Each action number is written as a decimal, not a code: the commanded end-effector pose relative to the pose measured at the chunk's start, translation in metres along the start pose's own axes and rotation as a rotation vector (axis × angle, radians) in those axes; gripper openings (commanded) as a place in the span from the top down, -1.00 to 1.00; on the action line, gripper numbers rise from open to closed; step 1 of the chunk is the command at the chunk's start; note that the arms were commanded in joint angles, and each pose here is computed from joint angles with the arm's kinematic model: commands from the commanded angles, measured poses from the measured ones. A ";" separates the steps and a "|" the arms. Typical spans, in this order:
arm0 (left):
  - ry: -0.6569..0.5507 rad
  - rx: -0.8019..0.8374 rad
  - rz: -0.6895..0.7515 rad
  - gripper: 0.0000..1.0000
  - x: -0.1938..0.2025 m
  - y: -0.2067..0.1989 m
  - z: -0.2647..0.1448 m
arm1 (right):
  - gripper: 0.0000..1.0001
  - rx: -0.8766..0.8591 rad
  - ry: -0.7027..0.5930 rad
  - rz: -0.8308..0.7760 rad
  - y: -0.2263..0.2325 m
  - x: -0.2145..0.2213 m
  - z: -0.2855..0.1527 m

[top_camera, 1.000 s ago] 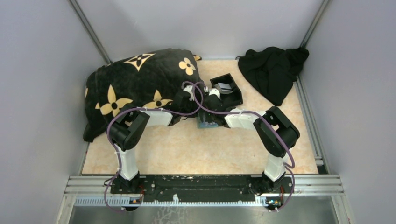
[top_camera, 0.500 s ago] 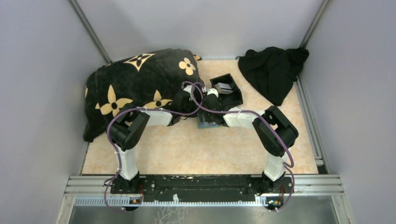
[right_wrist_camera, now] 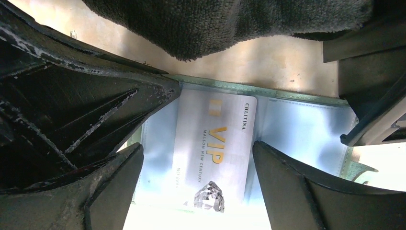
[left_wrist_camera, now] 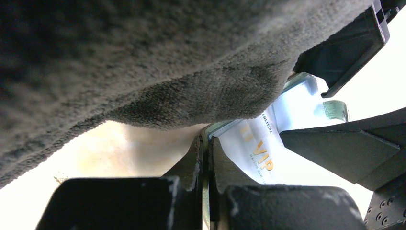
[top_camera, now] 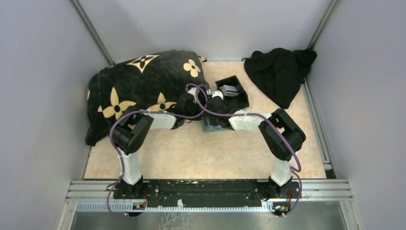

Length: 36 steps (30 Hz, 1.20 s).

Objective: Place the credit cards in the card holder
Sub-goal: Insert the credit card into the card holder.

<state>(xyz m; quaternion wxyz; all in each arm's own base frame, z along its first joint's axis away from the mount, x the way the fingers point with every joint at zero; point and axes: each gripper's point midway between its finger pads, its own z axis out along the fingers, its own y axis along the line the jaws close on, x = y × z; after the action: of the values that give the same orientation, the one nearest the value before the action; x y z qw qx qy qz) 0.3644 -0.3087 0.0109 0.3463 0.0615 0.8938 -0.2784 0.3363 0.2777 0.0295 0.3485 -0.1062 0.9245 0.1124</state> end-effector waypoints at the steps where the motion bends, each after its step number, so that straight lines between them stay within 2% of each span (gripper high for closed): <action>1: 0.542 -0.246 -0.028 0.97 0.168 0.074 -0.040 | -0.89 -0.018 0.217 -0.014 0.002 0.064 0.007; 10: 0.548 -0.239 -0.032 0.97 0.169 0.073 -0.039 | -0.90 -0.001 0.245 -0.031 0.003 0.074 0.011; 20: 0.556 -0.203 -0.057 0.96 0.172 0.067 -0.040 | -0.65 0.011 0.258 -0.027 0.005 0.080 0.012; 28: 0.562 -0.076 -0.152 0.84 0.181 0.050 -0.041 | -0.71 0.023 0.279 -0.015 0.004 0.088 0.016; 36: 0.579 0.000 -0.221 0.82 0.192 0.040 -0.044 | -0.78 0.036 0.268 -0.013 0.007 0.087 0.015</action>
<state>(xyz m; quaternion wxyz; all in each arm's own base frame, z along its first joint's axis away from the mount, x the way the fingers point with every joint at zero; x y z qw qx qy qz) 0.3620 -0.3101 0.0109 0.3496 0.0454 0.8655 -0.3559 0.3360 0.2807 0.0256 0.3479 -0.1139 0.9270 0.0810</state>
